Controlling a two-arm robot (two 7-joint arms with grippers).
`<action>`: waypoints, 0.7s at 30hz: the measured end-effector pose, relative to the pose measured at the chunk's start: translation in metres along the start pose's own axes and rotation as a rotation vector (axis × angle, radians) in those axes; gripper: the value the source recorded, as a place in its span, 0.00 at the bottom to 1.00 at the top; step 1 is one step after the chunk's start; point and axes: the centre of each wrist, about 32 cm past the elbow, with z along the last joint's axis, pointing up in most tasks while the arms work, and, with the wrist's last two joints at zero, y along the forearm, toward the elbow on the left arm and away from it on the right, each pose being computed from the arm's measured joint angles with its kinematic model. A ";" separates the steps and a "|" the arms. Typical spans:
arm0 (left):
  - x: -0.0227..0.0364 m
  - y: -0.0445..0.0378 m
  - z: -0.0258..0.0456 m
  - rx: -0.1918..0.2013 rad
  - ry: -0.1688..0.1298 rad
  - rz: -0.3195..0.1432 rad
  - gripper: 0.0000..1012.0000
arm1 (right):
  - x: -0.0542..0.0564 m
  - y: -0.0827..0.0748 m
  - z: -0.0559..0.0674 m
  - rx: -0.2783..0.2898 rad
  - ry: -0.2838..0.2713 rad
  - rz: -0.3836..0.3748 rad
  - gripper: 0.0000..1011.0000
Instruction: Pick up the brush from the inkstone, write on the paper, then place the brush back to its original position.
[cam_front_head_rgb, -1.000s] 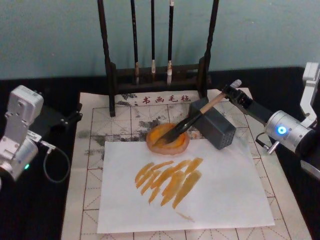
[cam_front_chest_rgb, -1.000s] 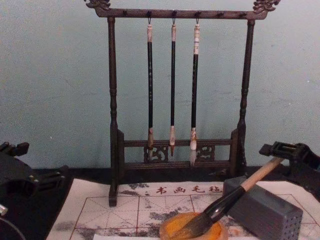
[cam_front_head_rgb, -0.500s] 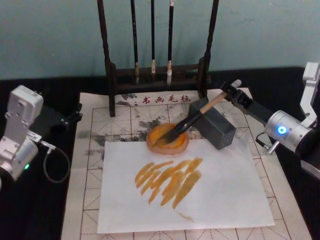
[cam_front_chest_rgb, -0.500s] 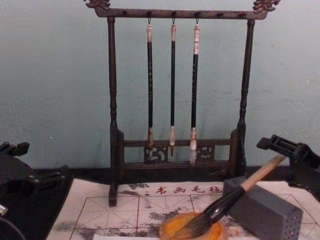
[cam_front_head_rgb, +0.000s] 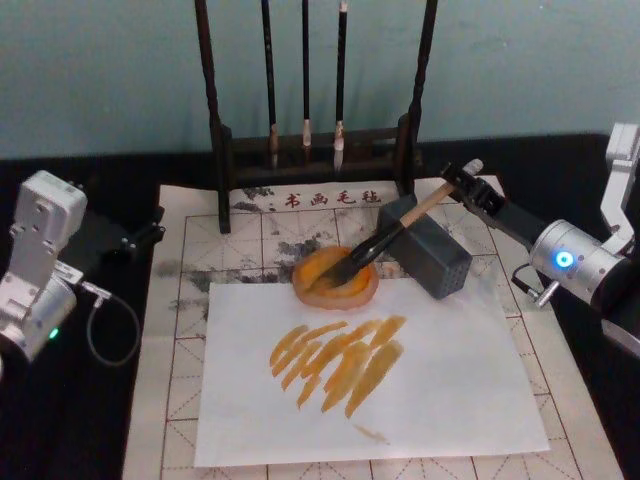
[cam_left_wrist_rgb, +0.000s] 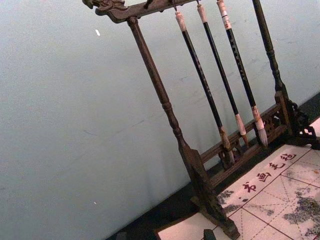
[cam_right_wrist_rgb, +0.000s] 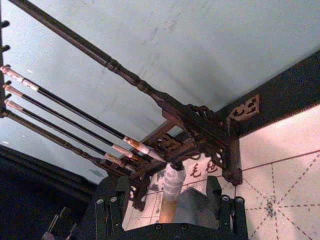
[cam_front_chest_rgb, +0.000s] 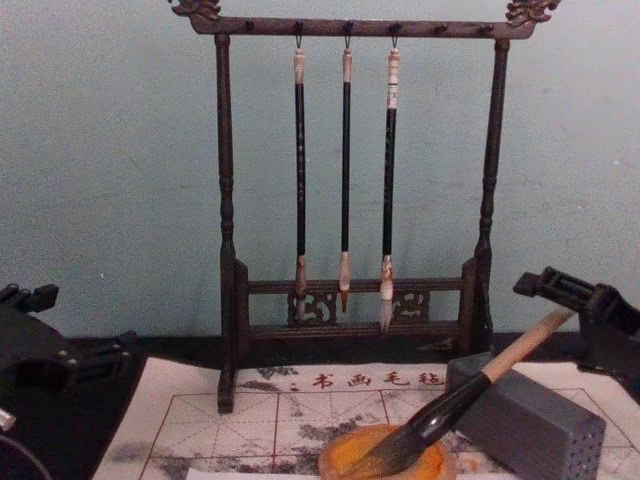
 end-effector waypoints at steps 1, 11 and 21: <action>0.0000 0.0000 0.0000 0.000 0.000 0.000 0.99 | 0.000 0.000 0.000 0.001 -0.002 0.001 0.99; 0.0000 0.0000 0.0000 0.000 0.000 0.000 0.99 | -0.007 -0.016 0.005 0.035 -0.154 -0.041 0.99; 0.0000 0.0000 0.0000 0.000 0.000 0.000 0.99 | -0.001 -0.038 0.010 0.053 -0.365 -0.075 0.99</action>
